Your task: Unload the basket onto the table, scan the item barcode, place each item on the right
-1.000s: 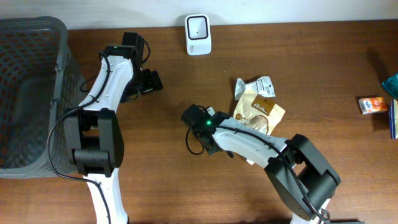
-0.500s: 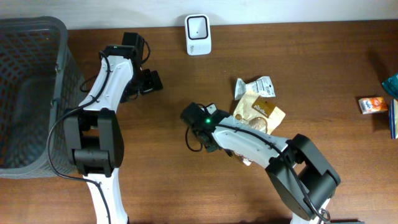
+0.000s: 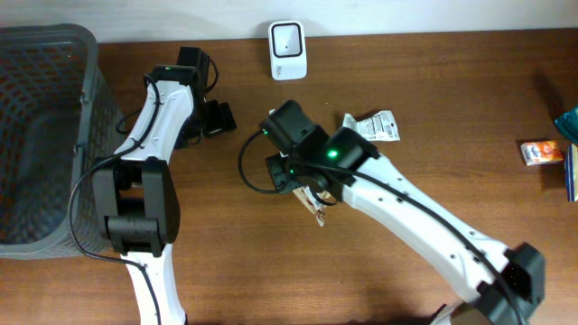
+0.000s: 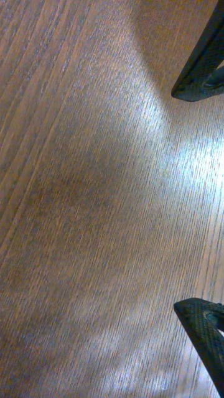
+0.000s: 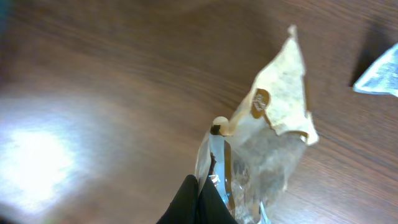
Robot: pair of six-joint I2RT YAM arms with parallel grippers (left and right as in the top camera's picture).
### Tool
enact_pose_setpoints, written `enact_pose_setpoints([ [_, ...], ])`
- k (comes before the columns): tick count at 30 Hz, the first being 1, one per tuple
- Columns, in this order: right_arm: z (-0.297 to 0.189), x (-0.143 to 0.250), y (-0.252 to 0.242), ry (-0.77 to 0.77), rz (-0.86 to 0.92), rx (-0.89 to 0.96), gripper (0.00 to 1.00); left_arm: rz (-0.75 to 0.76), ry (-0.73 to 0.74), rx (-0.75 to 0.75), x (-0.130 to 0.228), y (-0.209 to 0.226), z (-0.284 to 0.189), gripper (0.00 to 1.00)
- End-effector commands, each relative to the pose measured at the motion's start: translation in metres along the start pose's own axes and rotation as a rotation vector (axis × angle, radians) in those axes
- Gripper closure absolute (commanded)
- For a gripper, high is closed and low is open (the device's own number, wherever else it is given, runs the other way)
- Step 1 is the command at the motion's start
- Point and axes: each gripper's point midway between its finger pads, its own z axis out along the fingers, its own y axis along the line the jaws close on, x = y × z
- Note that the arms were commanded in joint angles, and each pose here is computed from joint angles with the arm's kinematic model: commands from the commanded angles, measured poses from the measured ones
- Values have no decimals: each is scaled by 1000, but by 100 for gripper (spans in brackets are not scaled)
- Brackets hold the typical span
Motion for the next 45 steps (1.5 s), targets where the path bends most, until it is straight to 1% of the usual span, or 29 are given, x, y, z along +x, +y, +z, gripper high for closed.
enact_pose_setpoints([
  [1, -34, -5, 23, -35, 13, -154, 96, 3, -25, 4, -2, 0, -12, 1],
  [3, -45, -5, 29, -41, 17, -206, 96, 3, -25, 4, -2, 0, -12, 1],
  [6, -60, -8, 28, -33, 91, -300, 96, 3, -25, 4, -2, 0, -12, 1],
  [9, -59, -12, -6, -1, 216, -295, 96, 3, -25, 4, -2, 0, -12, 1],
  [11, -55, -12, -31, 19, 277, -258, 96, 3, -25, 4, -2, 0, -12, 1],
  [12, -52, -11, -42, 25, 281, -241, 96, 3, -25, 4, -2, 0, -12, 1],
  [14, -45, -10, -62, 29, 157, -211, 96, 3, -25, 4, -2, 0, -12, 1],
  [15, -40, -6, -70, 51, 137, -184, 96, 3, -25, 4, -2, 0, -12, 1],
  [19, -25, 9, -78, 138, 158, -146, 50, 3, -25, 4, -2, 0, -12, 1],
  [21, -8, 19, -78, 207, 164, -139, 32, 3, -25, 4, -2, 0, -12, 1],
  [22, -1, 22, -78, 233, 173, -135, 28, 3, -25, 4, -2, 0, -12, 1],
  [24, 18, 35, -78, 319, 229, -118, 19, 3, -25, 4, -2, 0, -12, 1],
  [26, 32, 42, -73, 376, 245, -142, 11, 3, -25, 4, -2, 0, -12, 1],
  [29, 59, 57, -63, 473, 257, -177, 7, 3, -25, 4, -2, 0, -12, 1],
  [32, 82, 70, -59, 545, 247, -178, 5, 3, -25, 4, -2, 0, -12, 1],
  [35, 98, 74, -43, 570, 209, -267, 4, 3, -25, 4, -2, 0, -12, 1],
  [38, 105, 75, -36, 576, 201, -284, 2, 3, -25, 4, -2, 0, -12, 1],
  [39, 106, 76, -35, 575, 192, -276, 0, 3, -25, 4, -2, 0, -12, 1],
  [42, 109, 80, -37, 578, 181, -221, 1, 3, -25, 4, -2, 0, -12, 1],
  [45, 116, 91, -53, 587, 225, -54, 1, 3, -25, 4, -2, 0, -12, 1],
])
